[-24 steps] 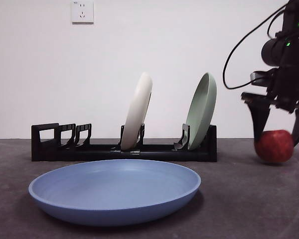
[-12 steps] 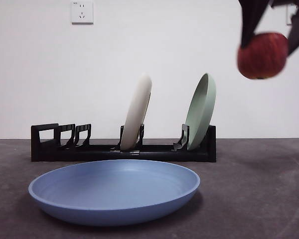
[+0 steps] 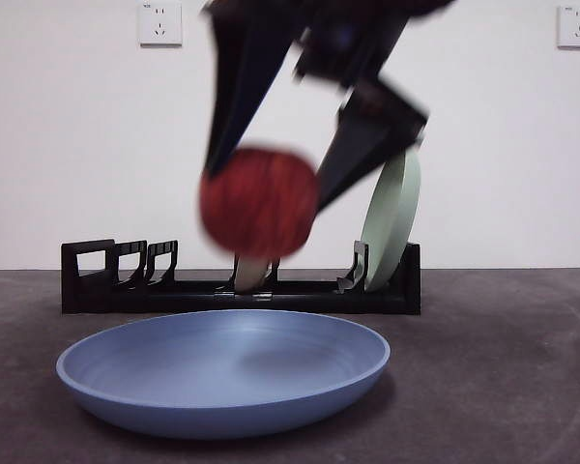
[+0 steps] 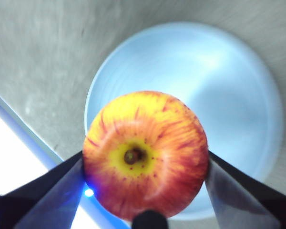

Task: Take the blue plate from the plate rack,put the plate on the table,take the apple from the table,put the apple in the plate

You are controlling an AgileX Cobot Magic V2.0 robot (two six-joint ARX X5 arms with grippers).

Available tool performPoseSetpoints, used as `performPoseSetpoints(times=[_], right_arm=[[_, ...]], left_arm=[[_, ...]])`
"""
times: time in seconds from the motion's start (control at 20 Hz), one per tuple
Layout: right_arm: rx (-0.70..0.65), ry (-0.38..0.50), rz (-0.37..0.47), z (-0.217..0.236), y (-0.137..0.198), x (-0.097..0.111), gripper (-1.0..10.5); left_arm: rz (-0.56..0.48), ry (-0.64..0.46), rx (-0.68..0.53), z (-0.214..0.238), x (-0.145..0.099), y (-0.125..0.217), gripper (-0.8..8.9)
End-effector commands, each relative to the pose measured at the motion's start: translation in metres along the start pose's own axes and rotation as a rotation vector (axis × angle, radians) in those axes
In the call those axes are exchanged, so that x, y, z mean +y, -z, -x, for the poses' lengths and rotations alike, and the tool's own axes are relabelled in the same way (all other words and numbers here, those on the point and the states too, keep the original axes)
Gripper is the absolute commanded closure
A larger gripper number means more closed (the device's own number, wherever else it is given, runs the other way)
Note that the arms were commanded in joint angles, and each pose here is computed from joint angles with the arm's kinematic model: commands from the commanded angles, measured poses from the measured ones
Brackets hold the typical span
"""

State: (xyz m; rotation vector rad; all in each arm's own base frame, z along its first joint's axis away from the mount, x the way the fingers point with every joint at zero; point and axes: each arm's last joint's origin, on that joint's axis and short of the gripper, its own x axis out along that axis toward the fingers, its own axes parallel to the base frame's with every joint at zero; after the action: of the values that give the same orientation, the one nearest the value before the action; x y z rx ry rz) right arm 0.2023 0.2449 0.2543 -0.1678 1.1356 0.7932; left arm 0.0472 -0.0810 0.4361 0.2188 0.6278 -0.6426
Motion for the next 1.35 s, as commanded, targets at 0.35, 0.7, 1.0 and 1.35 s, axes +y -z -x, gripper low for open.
performPoseSetpoints(times=[0.35,0.7,1.0,1.35], right_arm=[[0.053,0.063,-0.02,-0.064,0.01,-0.004,9.4],[0.063,0.08,-0.025,-0.069,0.011,-0.004,7.5],[0.059,0.093,-0.016,-0.07,0.011,-0.002,3.6],[-0.006,0.072,0.005,-0.05,0.006,0.004,3.4]], left_arm=[[0.003,0.003,-0.009,0.002,0.001,0.001,8.18],[0.002,0.027,-0.004,0.002,0.001,0.001,8.18],[-0.002,0.027,-0.004,0.002,0.001,0.001,8.18],[-0.034,0.024,-0.005,0.002,0.001,0.001,8.18]])
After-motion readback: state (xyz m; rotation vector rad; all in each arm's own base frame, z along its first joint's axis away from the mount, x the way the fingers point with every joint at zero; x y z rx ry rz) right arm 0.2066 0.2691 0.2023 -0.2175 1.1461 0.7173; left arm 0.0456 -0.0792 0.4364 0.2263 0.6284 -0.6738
